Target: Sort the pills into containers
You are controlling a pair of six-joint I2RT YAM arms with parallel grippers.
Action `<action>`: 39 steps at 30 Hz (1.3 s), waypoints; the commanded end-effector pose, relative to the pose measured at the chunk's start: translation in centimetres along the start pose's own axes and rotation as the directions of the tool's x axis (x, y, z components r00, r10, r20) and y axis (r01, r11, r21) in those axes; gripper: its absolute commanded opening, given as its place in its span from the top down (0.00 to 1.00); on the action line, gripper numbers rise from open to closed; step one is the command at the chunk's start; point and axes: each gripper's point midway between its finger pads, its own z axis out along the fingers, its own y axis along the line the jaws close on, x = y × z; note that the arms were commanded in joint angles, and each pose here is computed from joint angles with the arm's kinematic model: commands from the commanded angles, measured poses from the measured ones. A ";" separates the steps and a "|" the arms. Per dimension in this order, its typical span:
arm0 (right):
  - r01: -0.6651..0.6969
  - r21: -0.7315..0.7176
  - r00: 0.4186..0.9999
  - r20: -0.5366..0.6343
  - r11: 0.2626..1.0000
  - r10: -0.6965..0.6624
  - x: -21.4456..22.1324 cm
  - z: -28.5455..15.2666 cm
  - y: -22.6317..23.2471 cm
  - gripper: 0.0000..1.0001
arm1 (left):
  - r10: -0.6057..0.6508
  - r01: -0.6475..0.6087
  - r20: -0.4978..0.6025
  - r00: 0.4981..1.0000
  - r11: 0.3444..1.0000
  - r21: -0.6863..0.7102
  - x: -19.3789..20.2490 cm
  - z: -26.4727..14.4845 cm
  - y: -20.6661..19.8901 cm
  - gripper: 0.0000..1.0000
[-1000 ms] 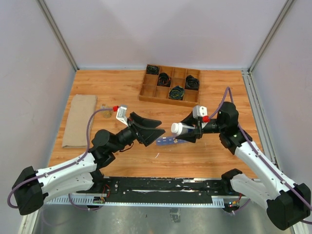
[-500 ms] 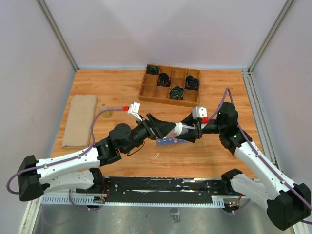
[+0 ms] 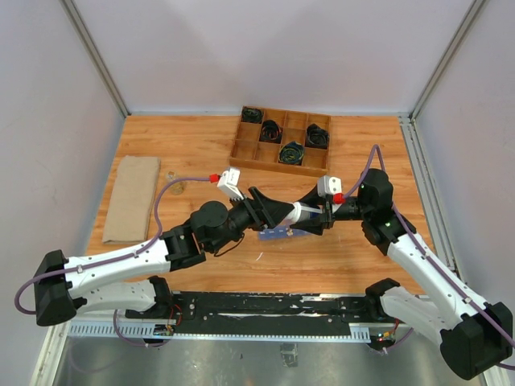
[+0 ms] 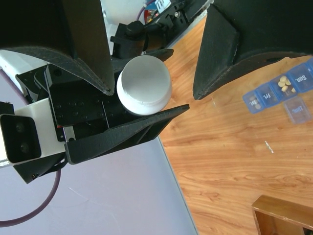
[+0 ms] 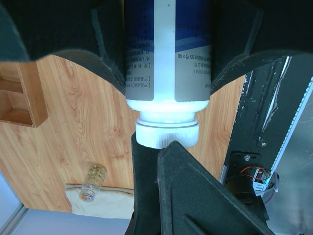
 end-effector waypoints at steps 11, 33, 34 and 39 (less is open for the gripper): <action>0.007 0.019 1.000 -0.002 1.000 -0.007 0.2 -0.2 -0.5 0.88 | -0.002 0.003 -0.025 1.000 0.999 0.037 0.5 0.2 -1.7 0.43; -0.002 0.004 1.000 0.014 1.000 0.002 -0.2 -0.1 -0.2 0.88 | 0.433 -0.405 0.092 0.896 0.719 0.565 2.3 -2.2 -2.7 0.89; -0.002 0.005 1.000 0.014 1.000 0.002 -0.2 -0.1 -0.2 0.88 | 0.478 -0.443 0.122 0.870 0.648 0.620 2.7 -2.8 -3.0 0.91; 0.000 0.005 1.000 0.015 1.000 0.000 -0.2 -0.2 -0.2 0.88 | 0.621 -0.588 0.244 0.745 0.439 0.679 3.0 -2.3 -2.8 0.94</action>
